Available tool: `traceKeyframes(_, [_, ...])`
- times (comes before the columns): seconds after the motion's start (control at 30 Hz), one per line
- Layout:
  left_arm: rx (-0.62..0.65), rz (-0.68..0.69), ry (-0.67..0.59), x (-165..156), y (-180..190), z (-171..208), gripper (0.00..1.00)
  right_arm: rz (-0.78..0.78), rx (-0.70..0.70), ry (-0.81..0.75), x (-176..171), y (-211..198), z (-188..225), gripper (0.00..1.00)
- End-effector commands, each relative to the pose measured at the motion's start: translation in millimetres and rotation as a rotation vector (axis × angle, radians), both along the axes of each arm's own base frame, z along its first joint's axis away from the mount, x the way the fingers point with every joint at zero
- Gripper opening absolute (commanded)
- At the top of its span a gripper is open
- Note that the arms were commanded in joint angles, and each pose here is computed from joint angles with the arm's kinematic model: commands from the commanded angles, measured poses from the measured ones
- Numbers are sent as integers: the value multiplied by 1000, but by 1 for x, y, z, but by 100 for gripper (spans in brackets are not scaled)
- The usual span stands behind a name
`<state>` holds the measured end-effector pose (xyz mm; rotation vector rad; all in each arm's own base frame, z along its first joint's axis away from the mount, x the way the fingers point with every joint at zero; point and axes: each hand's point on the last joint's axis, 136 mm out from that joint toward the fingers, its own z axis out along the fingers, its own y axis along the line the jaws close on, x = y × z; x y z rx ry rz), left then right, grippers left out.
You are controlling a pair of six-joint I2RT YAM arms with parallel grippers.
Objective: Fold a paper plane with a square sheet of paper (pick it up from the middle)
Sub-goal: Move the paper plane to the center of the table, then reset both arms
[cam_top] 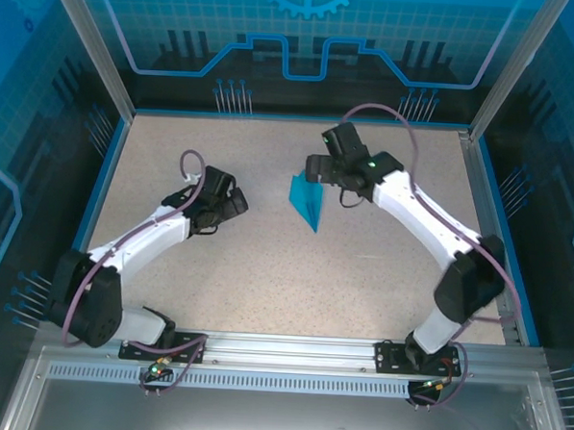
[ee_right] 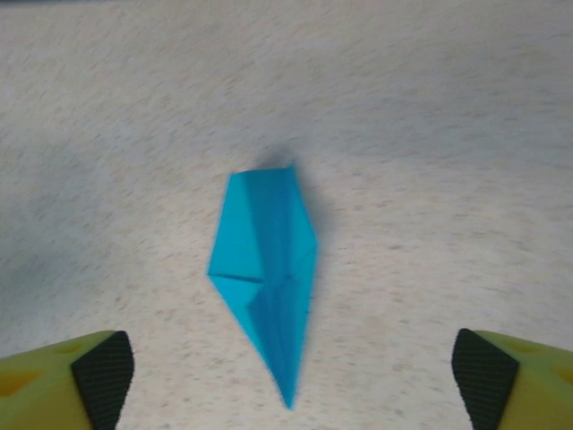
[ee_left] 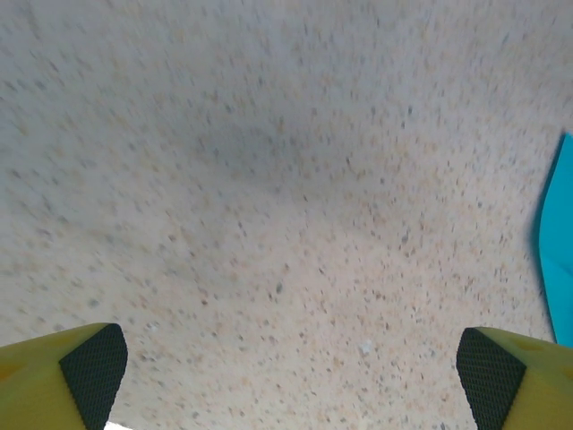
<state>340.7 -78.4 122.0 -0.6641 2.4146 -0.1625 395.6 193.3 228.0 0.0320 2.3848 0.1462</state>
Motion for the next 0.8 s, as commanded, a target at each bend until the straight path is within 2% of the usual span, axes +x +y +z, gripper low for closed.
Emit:
traceKeyframes(0.0, [124, 3, -101, 8, 29, 32, 98, -137, -103, -139, -4, -63, 22, 99])
traceKeyframes(0.2, [232, 129, -193, -1, 85, 41, 98, -422, -195, -231, -48, -177, 19, 99])
traceKeyframes(0.37, [334, 200, -257, -15, 118, 33, 98, -605, -176, -225, -80, -242, -34, 99])
traceKeyframes(0.57, [440, 142, -321, -22, 129, 19, 98, -562, -223, -212, -88, -256, -86, 100])
traceKeyframes(0.77, [371, 27, -386, -10, 122, -2, 99, -400, -212, -310, -69, -236, -106, 99])
